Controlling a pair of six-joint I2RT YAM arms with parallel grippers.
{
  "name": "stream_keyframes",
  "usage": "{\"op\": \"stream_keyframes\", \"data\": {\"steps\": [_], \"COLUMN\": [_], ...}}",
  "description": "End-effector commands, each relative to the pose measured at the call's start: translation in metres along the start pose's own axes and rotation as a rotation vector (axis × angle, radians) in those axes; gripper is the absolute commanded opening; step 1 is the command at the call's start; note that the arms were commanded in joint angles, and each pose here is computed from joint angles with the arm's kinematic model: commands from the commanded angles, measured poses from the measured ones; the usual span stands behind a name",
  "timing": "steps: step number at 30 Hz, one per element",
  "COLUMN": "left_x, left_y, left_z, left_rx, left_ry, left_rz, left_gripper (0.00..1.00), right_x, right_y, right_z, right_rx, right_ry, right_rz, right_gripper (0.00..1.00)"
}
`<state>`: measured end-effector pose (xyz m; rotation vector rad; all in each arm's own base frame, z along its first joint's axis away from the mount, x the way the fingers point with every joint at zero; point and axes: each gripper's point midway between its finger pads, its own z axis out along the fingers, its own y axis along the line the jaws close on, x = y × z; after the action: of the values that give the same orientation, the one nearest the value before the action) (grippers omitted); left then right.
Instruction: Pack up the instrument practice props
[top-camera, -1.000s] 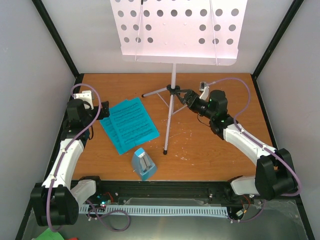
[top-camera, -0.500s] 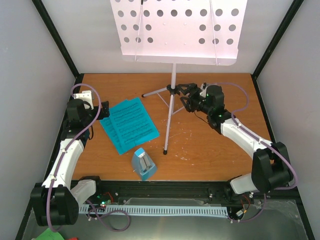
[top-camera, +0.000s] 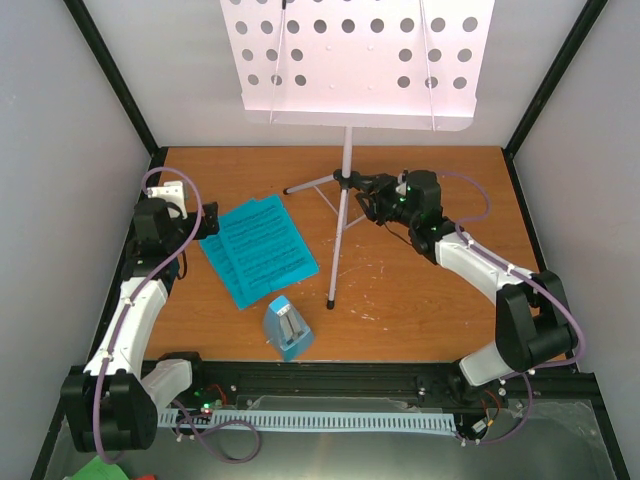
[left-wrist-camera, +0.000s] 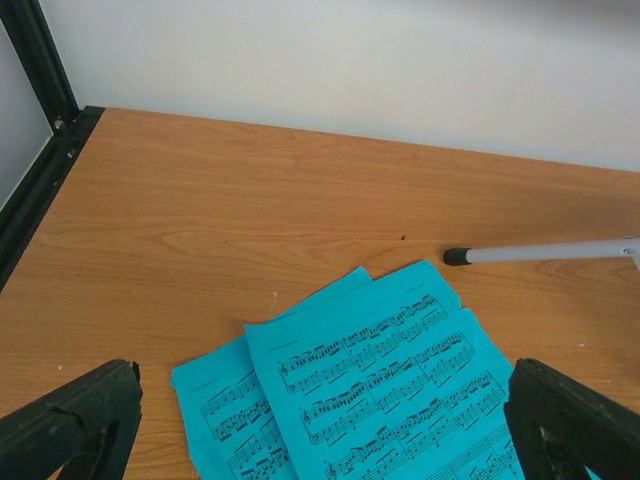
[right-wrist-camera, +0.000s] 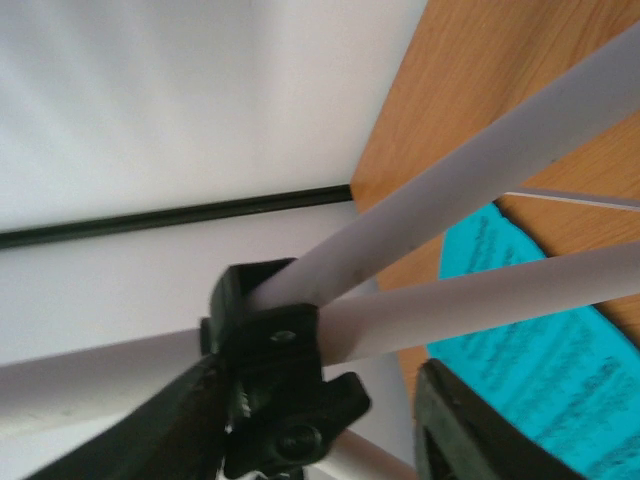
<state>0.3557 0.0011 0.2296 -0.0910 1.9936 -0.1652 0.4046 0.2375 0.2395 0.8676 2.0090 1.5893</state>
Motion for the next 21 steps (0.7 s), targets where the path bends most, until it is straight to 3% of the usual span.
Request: {"op": "stream_keyframes", "data": {"steps": [1,7,12,14,18,21], "left_x": [-0.0096,-0.0087,-0.0073,-0.0074,-0.0073,-0.0069], "left_y": [-0.0006,-0.0007,-0.0009,-0.0012,-0.0015,-0.0018], "left_z": [-0.0015,-0.0006,0.0006,0.0004,0.0010,0.0016], "left_rx": [0.003,0.004,0.007,0.008,0.010,0.013], "left_ry": [-0.024,-0.021,-0.015,-0.016,-0.014,-0.012], "left_rz": [0.007,0.007,0.006,0.005,0.004,0.003], "left_gripper": [1.00,1.00,1.00,0.99,0.99,0.99], "right_x": [-0.0041,-0.0041,-0.0036,-0.0032,-0.0010,0.0008], "right_y": [0.0015,-0.0015,0.0000,0.0001,0.0011,0.0026], "right_z": [0.0005,0.0014,0.0002,-0.0006,-0.0017,-0.0020], "right_rx": [0.006,0.008,0.000,-0.003,-0.011,-0.019], "right_ry": [-0.017,-0.015,-0.015,-0.015,-0.006,0.004], "right_rz": [0.011,0.020,0.012,0.011,0.012,0.010], "right_gripper": [0.43,0.18,0.13,0.15,0.37,0.34]}}
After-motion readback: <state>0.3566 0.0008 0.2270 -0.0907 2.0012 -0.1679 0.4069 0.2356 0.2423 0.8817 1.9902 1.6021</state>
